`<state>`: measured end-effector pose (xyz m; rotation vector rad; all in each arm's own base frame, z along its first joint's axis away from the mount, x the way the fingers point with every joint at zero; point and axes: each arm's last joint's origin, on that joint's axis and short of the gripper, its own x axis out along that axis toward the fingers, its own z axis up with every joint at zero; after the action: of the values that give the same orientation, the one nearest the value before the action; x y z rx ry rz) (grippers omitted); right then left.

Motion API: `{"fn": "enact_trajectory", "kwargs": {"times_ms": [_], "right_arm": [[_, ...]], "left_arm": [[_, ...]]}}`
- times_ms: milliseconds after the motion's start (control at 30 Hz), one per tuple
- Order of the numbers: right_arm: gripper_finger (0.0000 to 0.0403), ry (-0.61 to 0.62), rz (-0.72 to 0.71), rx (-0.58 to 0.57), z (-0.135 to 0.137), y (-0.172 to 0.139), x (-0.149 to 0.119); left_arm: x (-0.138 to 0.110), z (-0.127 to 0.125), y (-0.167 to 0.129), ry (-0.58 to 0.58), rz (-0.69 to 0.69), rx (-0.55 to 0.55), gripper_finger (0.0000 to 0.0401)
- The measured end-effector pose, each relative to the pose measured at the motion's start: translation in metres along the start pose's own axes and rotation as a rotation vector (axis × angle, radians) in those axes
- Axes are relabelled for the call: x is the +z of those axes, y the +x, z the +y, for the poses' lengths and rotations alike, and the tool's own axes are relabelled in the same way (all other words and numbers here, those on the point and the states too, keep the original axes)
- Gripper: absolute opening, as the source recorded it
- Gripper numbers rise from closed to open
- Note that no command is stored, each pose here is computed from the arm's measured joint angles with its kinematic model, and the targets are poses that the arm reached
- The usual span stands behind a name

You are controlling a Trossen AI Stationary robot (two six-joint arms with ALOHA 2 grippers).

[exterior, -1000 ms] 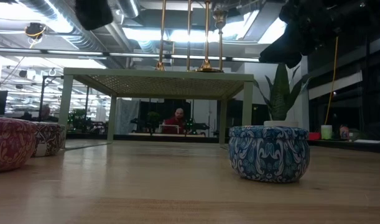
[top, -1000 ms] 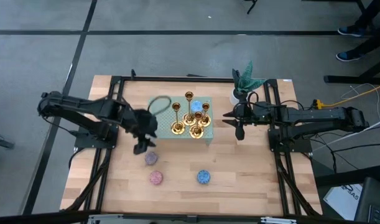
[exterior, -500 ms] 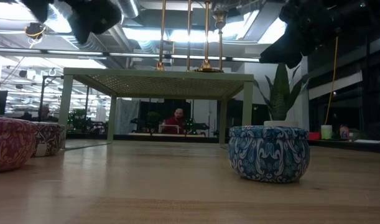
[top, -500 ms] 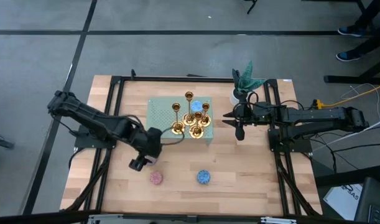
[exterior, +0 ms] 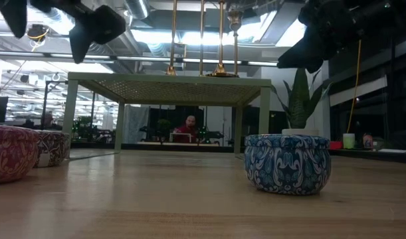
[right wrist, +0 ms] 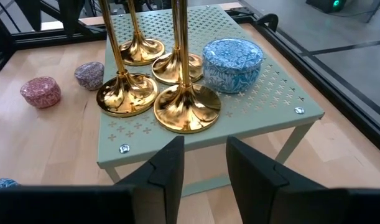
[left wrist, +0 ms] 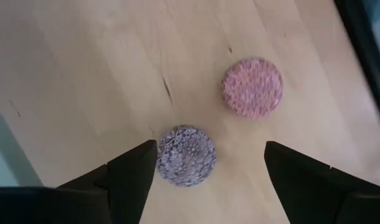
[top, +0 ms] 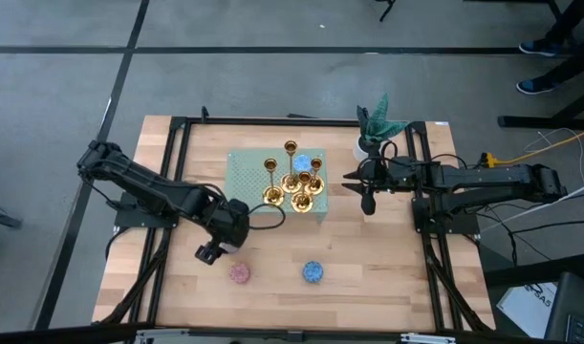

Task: Pick & Place candle stick holders
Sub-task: Put the red scented candle on the shelf

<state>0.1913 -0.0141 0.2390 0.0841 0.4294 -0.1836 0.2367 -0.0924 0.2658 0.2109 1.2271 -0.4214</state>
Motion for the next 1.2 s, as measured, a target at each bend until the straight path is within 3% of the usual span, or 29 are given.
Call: {"fn": "enact_trajectory", "kwargs": {"times_ms": [167, 367, 567, 867, 1200], "right_arm": [[0.0122, 0.000, 0.003, 0.000, 0.000, 0.000, 0.000], [0.0122, -0.001, 0.008, 0.000, 0.000, 0.000, -0.001], [0.0122, -0.002, 0.013, -0.026, -0.001, 0.000, -0.001], [0.0122, -0.003, 0.017, -0.032, -0.001, 0.000, -0.002], [0.0122, 0.002, 0.016, -0.033, -0.001, 0.000, -0.002]], "left_arm": [[0.003, 0.000, 0.013, 0.199, 0.047, -0.008, 0.0297], [0.007, 0.003, 0.032, 0.326, 0.115, -0.017, 0.0297], [0.007, 0.004, 0.048, 0.343, 0.171, -0.032, 0.0297], [-0.014, 0.007, 0.073, 0.348, 0.240, -0.005, 0.0297], [-0.016, 0.007, 0.081, 0.349, 0.198, 0.023, 0.0296]]}}
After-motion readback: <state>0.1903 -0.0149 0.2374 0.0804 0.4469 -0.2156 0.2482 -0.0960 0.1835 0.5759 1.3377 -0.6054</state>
